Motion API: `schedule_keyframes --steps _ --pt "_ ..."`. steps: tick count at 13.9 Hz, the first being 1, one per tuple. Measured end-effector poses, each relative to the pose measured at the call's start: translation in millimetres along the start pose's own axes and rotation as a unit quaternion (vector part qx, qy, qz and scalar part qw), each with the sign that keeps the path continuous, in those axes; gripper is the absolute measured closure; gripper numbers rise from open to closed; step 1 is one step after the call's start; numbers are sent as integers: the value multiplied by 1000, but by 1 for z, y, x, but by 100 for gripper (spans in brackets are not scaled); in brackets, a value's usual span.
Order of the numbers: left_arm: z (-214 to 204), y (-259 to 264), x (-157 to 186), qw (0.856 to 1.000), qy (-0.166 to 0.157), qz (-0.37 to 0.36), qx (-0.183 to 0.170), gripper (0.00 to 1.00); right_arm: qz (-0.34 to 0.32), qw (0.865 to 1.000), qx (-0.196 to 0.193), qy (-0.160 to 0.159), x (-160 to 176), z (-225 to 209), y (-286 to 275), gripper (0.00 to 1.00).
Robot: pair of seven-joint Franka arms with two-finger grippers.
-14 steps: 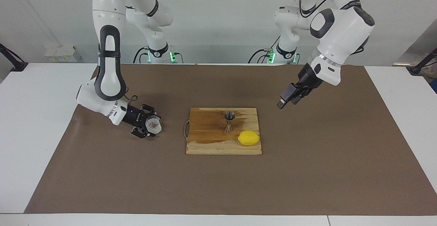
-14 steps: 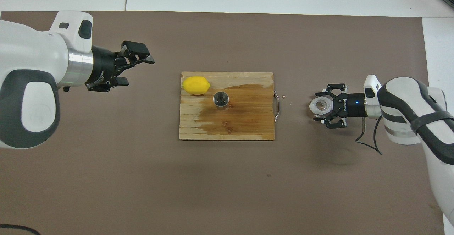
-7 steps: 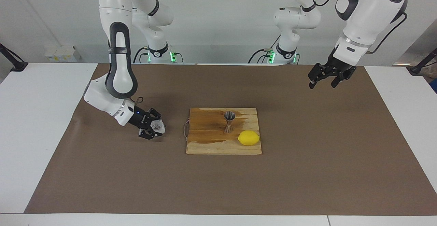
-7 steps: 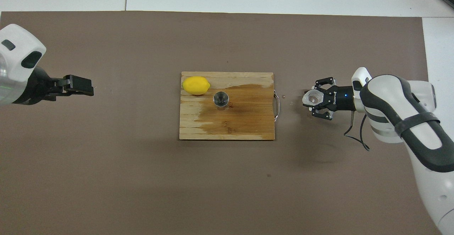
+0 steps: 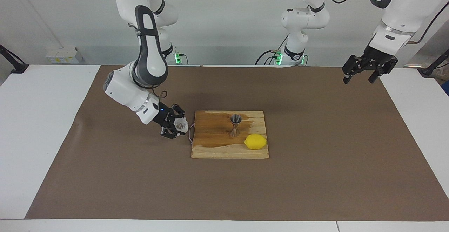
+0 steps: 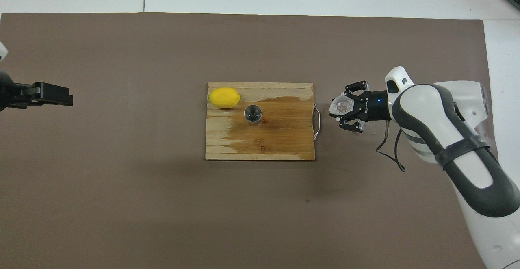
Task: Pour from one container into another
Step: 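Lift the white cup with the right gripper over the metal cup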
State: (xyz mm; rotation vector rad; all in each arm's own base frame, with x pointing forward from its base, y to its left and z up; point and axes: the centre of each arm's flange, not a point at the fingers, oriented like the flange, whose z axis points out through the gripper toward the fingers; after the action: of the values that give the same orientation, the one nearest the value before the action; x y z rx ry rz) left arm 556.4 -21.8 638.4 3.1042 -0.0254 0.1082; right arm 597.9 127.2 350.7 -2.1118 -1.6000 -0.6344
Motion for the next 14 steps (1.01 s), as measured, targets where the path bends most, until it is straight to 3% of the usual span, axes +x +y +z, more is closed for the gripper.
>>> schedule_keyframes --steps 3,9,14 --pt "-2 3 7 1000 -15 4 2 0 -1 999 -2 -49 53 13 -18 56" --pt "5 7 4 999 -33 9 2 0 3 997 -22 -70 107 24 -38 56" --pt "6 6 4 999 -36 8 2 0 -29 990 -49 -130 156 39 -67 56"
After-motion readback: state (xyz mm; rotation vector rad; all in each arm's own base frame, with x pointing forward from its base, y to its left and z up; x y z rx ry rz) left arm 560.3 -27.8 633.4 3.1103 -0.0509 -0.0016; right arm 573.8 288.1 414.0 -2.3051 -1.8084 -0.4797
